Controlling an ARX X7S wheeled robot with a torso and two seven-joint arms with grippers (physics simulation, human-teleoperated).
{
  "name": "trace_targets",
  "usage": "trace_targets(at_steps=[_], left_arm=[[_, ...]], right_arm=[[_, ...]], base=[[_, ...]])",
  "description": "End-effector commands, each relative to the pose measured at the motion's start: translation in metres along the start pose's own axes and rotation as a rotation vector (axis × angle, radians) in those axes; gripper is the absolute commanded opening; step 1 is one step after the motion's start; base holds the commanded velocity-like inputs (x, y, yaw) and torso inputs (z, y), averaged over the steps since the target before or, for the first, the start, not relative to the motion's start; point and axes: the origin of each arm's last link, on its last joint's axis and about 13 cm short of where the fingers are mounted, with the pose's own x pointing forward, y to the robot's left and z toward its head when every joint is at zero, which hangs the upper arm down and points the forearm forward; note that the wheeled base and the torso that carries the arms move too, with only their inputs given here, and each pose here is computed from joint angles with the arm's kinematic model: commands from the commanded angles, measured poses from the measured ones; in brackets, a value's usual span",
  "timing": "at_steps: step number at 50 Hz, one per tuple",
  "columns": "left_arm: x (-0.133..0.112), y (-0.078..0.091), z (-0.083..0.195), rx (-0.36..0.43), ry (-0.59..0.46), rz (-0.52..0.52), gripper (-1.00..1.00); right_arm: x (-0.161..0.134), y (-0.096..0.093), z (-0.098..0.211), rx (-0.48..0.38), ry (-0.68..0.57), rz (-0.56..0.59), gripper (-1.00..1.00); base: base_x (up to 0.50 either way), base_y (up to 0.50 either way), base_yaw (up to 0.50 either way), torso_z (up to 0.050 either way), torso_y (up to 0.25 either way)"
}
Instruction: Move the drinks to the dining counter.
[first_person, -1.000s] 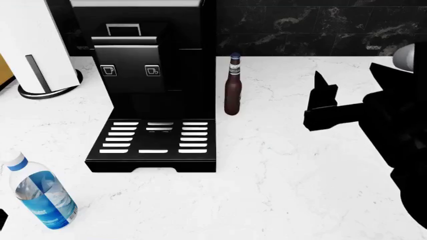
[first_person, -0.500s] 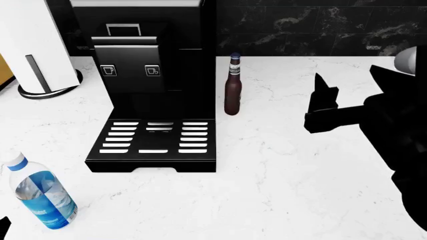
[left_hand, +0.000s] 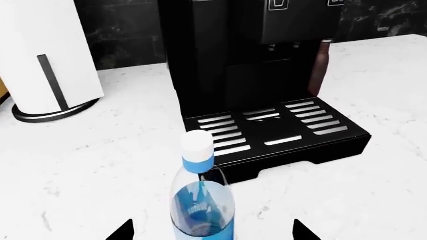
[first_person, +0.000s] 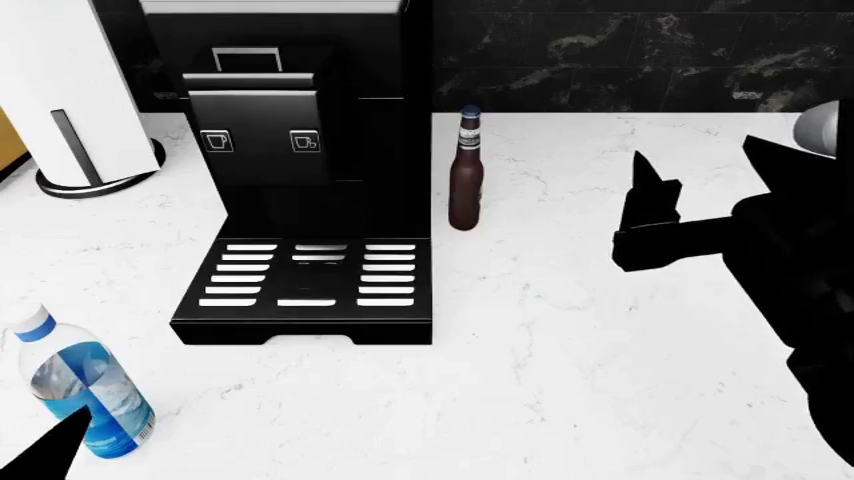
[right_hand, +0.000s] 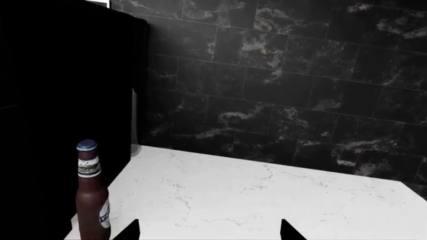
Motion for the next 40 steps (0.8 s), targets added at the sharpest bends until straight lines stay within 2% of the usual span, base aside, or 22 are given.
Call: trace_targets(at_steps=[1,21,37,38,40], left_arm=[[0.015,0.003,-0.004,-0.005,0.022,-0.016,1.0],[0.039,0.008,-0.019,-0.022,0.083,-0.028,1.0],[0.053,0.009,-0.024,-0.021,0.092,-0.033,1.0],[0.054,0.009,-0.025,-0.025,0.091,-0.027,-1.0],[0.054,0.008,-0.027,-0.02,0.097,-0.035,-1.0]], right_arm=[[0.0,0.0,-0.001,0.004,0.001,0.001,1.0],[0.005,0.002,-0.003,0.004,0.012,0.014,1.0],[0.001,0.0,-0.002,0.007,0.005,0.011,1.0],[0.001,0.001,-0.002,0.006,0.007,0.012,1.0],[0.001,0.001,-0.003,0.007,0.008,0.014,1.0]], base=[[0.0,0.0,0.0,0.0,0.0],[0.0,0.0,0.0,0.0,0.0],[0.0,0.0,0.0,0.0,0.0],[0.0,0.0,0.0,0.0,0.0],[0.0,0.0,0.0,0.0,0.0]])
